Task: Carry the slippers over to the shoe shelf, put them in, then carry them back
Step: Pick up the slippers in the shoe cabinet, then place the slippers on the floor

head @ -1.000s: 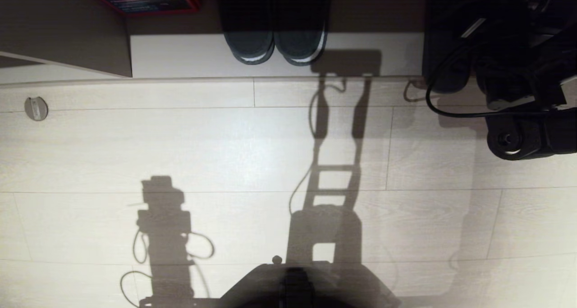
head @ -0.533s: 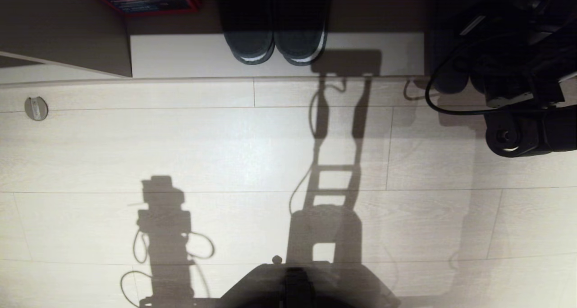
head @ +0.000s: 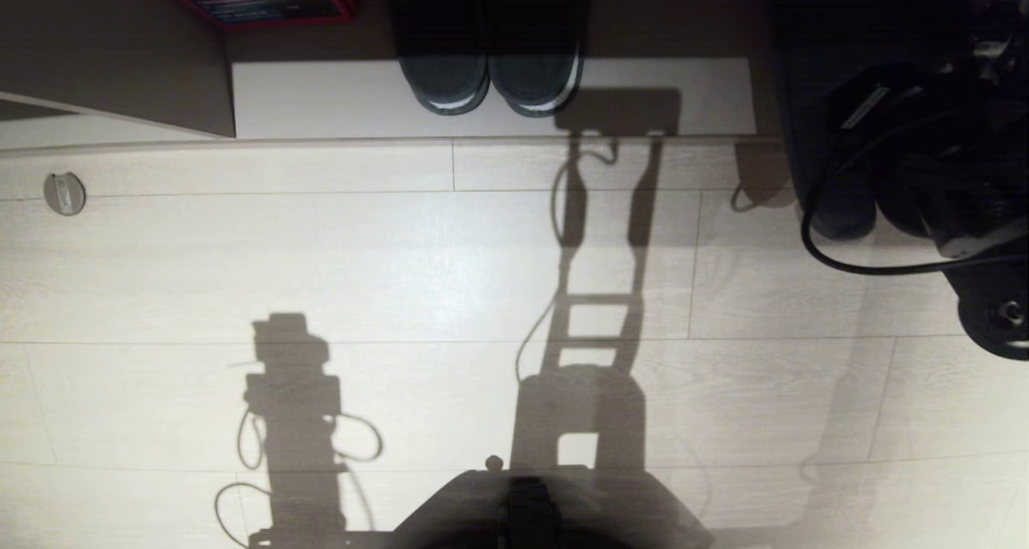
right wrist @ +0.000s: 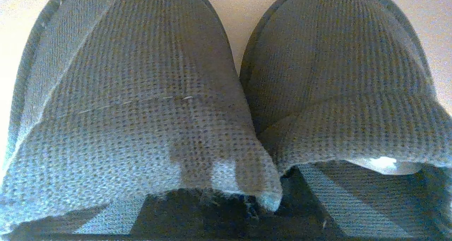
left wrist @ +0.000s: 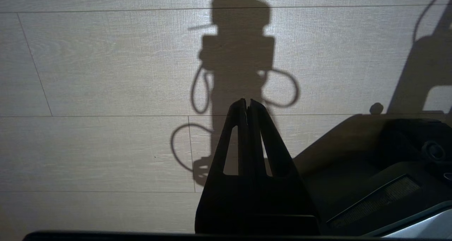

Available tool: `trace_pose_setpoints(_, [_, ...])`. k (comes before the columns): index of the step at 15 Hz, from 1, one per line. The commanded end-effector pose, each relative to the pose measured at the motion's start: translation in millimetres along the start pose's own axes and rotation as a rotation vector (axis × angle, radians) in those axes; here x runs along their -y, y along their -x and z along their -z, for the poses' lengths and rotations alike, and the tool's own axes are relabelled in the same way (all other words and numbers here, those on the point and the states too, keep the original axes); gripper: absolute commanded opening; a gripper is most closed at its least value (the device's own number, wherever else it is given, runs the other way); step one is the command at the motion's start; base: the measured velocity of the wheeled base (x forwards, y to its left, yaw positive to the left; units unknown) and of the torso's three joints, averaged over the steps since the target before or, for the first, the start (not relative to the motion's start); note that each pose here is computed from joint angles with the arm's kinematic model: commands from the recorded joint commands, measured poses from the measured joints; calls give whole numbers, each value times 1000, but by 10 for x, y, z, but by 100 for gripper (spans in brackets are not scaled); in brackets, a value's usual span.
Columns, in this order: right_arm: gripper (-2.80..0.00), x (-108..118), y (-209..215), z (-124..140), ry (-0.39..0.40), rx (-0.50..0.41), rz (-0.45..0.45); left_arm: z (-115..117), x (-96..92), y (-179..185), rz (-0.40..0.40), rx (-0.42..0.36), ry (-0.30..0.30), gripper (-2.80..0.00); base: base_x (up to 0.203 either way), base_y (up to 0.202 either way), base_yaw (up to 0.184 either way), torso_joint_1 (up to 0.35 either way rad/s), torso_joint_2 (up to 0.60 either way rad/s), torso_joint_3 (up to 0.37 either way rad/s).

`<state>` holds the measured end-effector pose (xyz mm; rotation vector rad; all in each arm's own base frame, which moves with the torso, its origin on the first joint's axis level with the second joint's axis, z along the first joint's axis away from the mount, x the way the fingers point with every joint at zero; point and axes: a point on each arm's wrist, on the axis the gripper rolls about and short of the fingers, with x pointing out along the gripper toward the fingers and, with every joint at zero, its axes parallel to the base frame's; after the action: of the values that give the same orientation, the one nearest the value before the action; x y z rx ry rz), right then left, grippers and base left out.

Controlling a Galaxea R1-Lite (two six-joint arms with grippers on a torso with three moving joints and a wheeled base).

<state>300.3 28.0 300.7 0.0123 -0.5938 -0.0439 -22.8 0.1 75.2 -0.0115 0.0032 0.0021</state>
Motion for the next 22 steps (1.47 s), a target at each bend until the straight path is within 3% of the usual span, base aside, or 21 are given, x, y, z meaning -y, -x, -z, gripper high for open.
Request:
trace_pose_setpoints(1, [-280, 26, 345, -330, -9, 20, -10, 0, 0, 0, -1, 0, 1, -280, 0, 0, 0, 0, 0, 0])
trace_pose_setpoints(8, [-280, 145, 1536, -645, 40, -180, -69, 0, 0, 0, -1, 0, -1, -280, 0, 0, 0, 0, 0, 0])
trace_pose_setpoints(11, [-280, 283, 2097, -986, 46, -177, -75, 0, 0, 0, -1, 0, -1, -280, 0, 0, 0, 0, 0, 0])
trace_pose_setpoints(14, [-280, 411, 2727, -1132, 62, -185, -89, 0, 0, 0, 1, 0, -2, -280, 0, 0, 0, 0, 0, 0])
trace_pose_setpoints(19, [-280, 434, 3427, -924, 102, -203, -105, 0, 0, 0, 1, 0, -4, -280, 0, 0, 0, 0, 0, 0])
trace_pose_setpoints(20, [-280, 435, 3560, -815, 102, -228, -118, 0, 0, 0, 1, 0, -2, -280, 0, 0, 0, 0, 0, 0])
trace_pose_setpoints(22, [-280, 437, 3789, -387, 100, -375, -144, 0, 0, 0, 1, 0, -4, -280, 0, 0, 0, 0, 0, 0])
